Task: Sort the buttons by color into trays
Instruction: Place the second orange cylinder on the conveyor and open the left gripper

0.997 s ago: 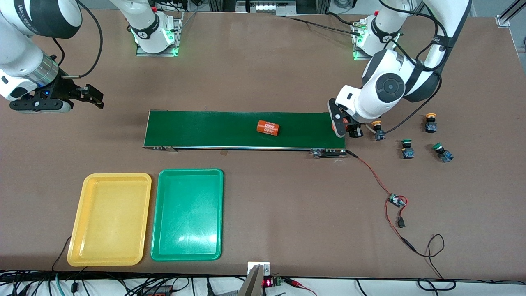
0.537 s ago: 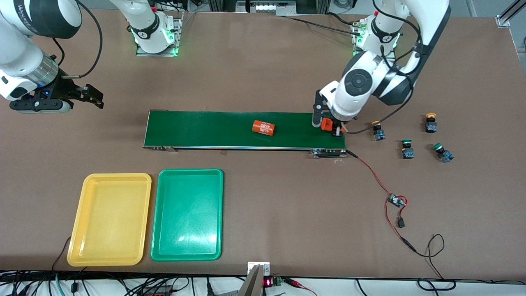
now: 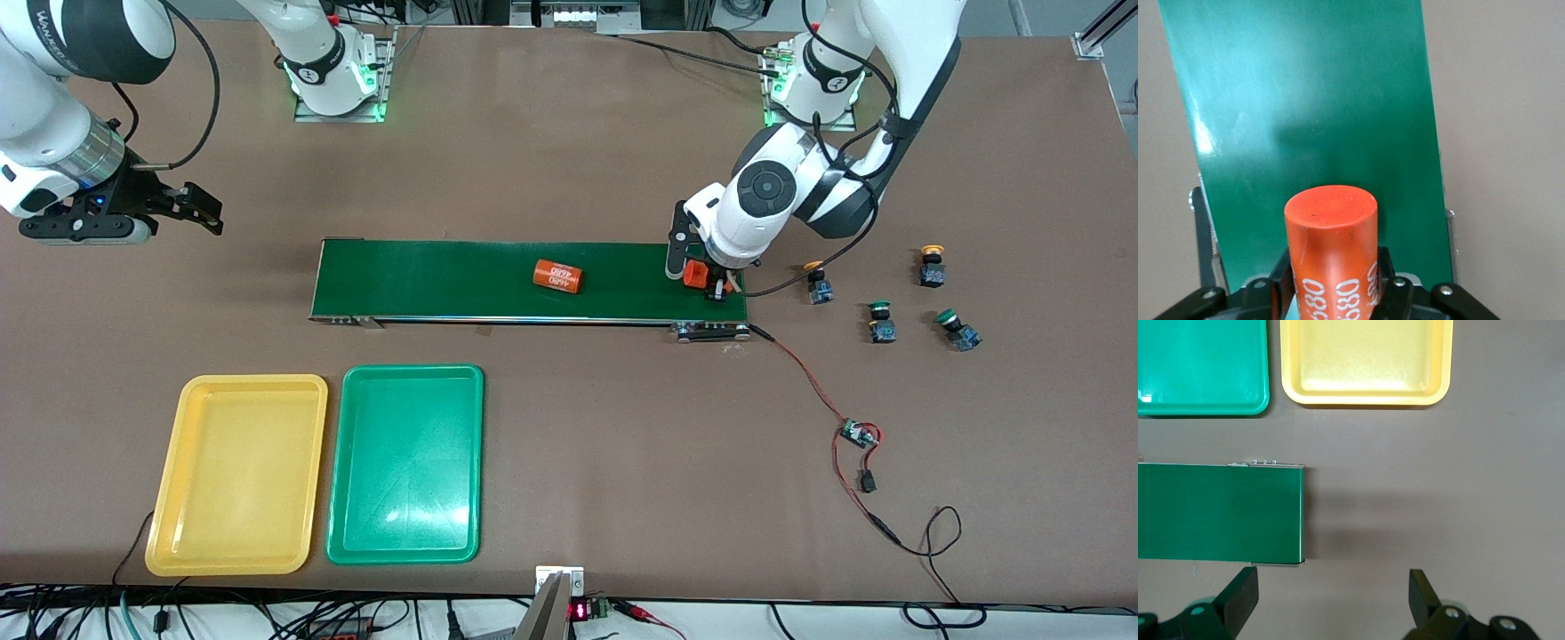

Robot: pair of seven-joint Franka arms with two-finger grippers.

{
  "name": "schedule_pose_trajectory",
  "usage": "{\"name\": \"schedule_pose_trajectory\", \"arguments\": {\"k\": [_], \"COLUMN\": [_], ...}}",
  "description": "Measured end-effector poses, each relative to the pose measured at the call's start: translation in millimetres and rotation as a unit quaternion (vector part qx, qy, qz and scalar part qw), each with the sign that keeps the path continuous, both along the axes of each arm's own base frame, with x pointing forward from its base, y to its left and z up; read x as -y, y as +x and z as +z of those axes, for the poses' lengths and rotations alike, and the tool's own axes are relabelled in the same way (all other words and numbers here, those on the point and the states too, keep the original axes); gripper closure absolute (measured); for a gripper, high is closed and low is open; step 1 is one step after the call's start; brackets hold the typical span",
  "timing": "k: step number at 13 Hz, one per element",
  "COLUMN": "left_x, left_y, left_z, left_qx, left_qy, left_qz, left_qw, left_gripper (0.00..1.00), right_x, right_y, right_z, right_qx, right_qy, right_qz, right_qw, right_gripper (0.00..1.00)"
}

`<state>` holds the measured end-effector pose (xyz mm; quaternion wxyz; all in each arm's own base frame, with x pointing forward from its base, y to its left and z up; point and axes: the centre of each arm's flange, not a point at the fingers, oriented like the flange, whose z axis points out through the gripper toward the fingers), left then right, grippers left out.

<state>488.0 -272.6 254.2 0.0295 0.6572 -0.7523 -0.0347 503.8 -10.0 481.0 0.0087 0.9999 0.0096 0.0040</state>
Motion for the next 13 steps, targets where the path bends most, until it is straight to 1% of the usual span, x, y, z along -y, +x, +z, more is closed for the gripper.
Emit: {"name": "schedule_pose_trajectory", "arguments": {"k": [2,3,4,5,7,8,10,11,12,13], "left_x": [0.1,0.3,-1.1,-7.2,-44.5,-75.5,-132.9,-150.0,-159.9,-164.8], "left_y": [0.6,2.9,7.8,15.0,36.4,48.0,62.8,65.0,65.2,64.4], "left_z": [0.6,4.6,13.8,27.5,56.3,63.6,62.3,58.9,56.2,54.3], "left_qx": [0.001,0.007,0.018,0.032,0.061,0.067,0.062,0.059,0.057,0.053], "left_qy": [-0.001,-0.003,-0.005,-0.006,-0.003,0.004,0.018,0.023,0.028,0.033], "left_qz": [0.001,0.002,0.006,0.015,0.052,0.080,0.144,0.195,0.256,0.317], "left_qw": [1.000,1.000,1.000,0.999,0.997,0.995,0.987,0.979,0.965,0.946], "left_gripper": [0.23,0.14,0.03,0.00,0.00,0.00,0.00,0.00,0.00,0.00], "right_x": [0.0,0.0,0.0,-0.1,0.0,0.1,0.1,-0.1,-0.1,-0.2], "right_y": [0.0,-0.1,-0.5,-1.4,-1.8,-1.9,-1.9,-1.8,-1.6,-1.5], "right_z": [-0.1,-0.2,-0.7,-1.5,-1.8,-1.9,-2.0,-2.2,-2.8,-3.2], "right_qx": [0.000,-0.001,-0.003,-0.007,-0.009,-0.009,-0.010,-0.010,-0.010,-0.011], "right_qy": [0.000,0.000,0.000,0.000,0.000,0.000,0.000,0.000,0.000,0.000], "right_qz": [0.000,0.000,0.000,0.000,0.000,0.000,0.000,0.000,0.000,0.000], "right_qw": [1.000,1.000,1.000,1.000,1.000,1.000,1.000,1.000,1.000,1.000], "right_gripper": [0.00,0.00,0.00,0.00,0.00,0.00,0.00,0.00,0.00,0.00]}}
